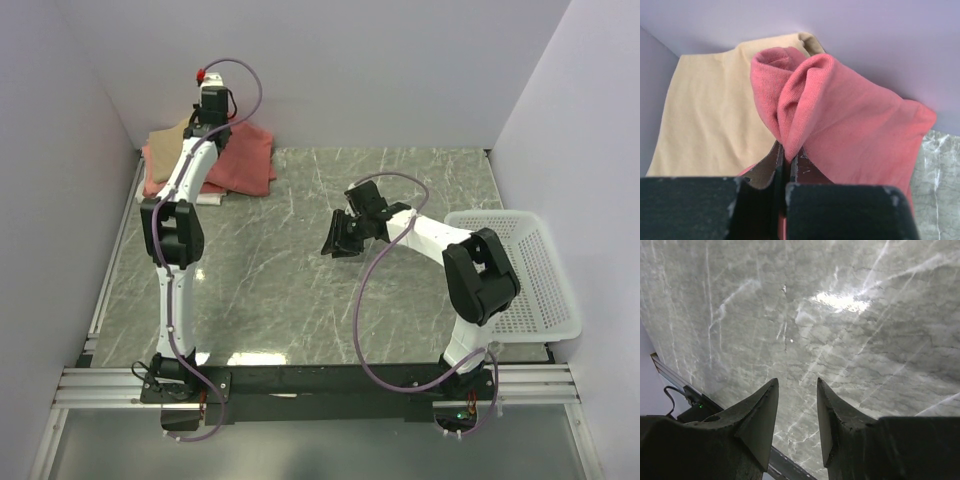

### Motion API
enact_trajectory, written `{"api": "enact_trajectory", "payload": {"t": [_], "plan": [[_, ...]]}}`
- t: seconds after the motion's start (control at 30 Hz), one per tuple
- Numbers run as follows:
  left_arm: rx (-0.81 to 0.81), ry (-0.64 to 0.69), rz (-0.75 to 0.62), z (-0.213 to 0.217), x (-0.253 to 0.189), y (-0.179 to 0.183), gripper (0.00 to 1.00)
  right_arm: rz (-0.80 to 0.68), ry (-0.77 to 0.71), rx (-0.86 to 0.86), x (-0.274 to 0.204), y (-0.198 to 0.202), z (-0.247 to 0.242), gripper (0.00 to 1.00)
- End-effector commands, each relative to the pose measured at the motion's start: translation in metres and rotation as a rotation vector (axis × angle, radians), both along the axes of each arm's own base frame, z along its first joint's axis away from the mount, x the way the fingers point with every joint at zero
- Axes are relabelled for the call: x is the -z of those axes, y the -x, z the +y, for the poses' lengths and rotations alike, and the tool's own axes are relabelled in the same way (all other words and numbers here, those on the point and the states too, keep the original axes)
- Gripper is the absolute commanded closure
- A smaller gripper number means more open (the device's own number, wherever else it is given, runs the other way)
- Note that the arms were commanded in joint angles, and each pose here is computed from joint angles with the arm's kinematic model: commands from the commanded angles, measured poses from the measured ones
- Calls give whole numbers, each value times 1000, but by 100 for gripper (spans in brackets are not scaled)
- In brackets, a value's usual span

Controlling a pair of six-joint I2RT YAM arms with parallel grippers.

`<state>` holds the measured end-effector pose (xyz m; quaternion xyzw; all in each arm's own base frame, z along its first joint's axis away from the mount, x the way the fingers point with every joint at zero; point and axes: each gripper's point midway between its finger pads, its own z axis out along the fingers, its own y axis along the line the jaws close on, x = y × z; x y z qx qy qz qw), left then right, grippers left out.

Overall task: Fold and stack the t-shirts
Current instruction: Neatly place the folded tshirt to the corner

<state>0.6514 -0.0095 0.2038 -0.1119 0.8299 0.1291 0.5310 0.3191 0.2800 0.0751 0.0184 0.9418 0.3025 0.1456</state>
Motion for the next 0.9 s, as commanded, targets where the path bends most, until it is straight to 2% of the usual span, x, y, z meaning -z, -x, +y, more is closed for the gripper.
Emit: {"api": "enact_trajectory", "payload": {"t": [0.0, 0.4, 0.53, 0.57, 0.87], "plan": [[-17, 46, -285, 25, -125, 2, 100, -62, -21, -3, -19, -15, 12, 56], [-26, 84, -370, 56, -173, 19, 100, -64, -17, -9, -22, -13, 21, 57], [-18, 97, -382, 59, -178, 20, 100, -61, -10, -16, -21, -11, 26, 57], [-38, 95, -388, 74, -180, 23, 100, -65, -10, -18, -22, -11, 26, 57], [-62, 141, -391, 115, -174, 27, 100, -51, 15, -33, -18, -10, 36, 57]]}}
